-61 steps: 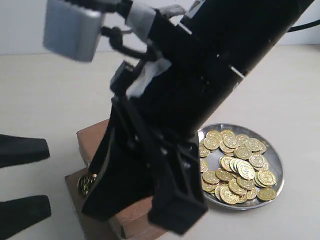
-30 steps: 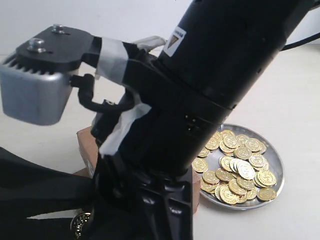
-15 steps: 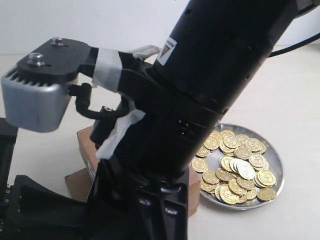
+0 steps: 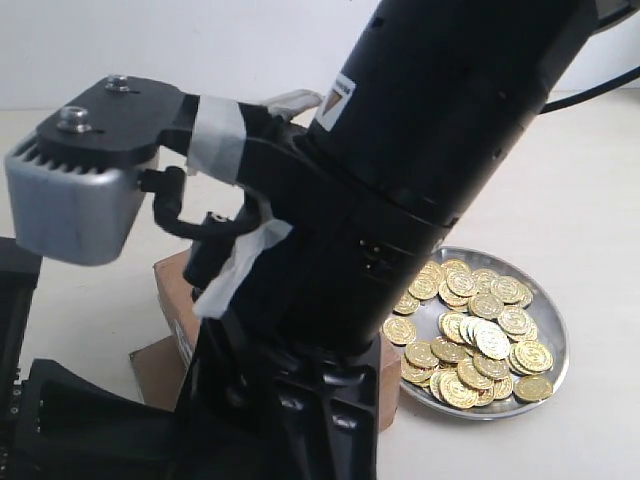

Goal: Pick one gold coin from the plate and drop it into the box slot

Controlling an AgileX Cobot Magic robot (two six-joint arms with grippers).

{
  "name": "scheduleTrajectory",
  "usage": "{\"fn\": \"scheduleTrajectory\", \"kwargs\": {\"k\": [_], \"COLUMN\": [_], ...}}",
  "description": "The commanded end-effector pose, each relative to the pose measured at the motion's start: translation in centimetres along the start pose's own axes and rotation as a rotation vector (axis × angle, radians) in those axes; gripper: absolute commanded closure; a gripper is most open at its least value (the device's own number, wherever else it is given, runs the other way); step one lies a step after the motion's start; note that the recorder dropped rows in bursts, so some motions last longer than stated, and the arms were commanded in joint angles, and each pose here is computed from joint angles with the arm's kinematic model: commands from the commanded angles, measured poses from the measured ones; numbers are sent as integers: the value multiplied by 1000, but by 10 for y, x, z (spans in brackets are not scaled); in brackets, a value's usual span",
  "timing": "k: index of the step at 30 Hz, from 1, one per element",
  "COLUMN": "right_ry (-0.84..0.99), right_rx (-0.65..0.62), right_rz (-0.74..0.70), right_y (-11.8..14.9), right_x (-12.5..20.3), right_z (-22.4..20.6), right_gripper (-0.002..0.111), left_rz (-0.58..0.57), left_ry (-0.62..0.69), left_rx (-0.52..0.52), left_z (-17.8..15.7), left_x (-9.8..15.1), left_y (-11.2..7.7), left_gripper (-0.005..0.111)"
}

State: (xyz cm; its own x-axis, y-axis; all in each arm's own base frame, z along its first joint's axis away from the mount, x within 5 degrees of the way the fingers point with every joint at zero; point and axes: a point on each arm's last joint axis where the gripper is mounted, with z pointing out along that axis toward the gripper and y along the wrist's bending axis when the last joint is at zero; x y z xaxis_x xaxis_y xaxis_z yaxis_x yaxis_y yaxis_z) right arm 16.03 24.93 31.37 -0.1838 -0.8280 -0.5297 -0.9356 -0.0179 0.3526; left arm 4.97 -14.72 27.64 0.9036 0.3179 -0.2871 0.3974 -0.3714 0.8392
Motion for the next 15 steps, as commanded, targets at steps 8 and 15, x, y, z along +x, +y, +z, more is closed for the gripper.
{"fn": "scheduleTrajectory", "kwargs": {"k": [8, 15], "right_ry": [151, -29], "right_rx": [463, 842], "right_rz": [82, 219], "right_y": [5, 36], "right_x": [27, 45], "right_z": [-51, -115], "right_gripper": [45, 45], "left_rz": [-279, -774], "left_ry": [57, 115], "left_rx": [-151, -257], "left_z": [0, 18], "left_x": [7, 25], "left_y": [15, 31], "left_gripper": [107, 107]}}
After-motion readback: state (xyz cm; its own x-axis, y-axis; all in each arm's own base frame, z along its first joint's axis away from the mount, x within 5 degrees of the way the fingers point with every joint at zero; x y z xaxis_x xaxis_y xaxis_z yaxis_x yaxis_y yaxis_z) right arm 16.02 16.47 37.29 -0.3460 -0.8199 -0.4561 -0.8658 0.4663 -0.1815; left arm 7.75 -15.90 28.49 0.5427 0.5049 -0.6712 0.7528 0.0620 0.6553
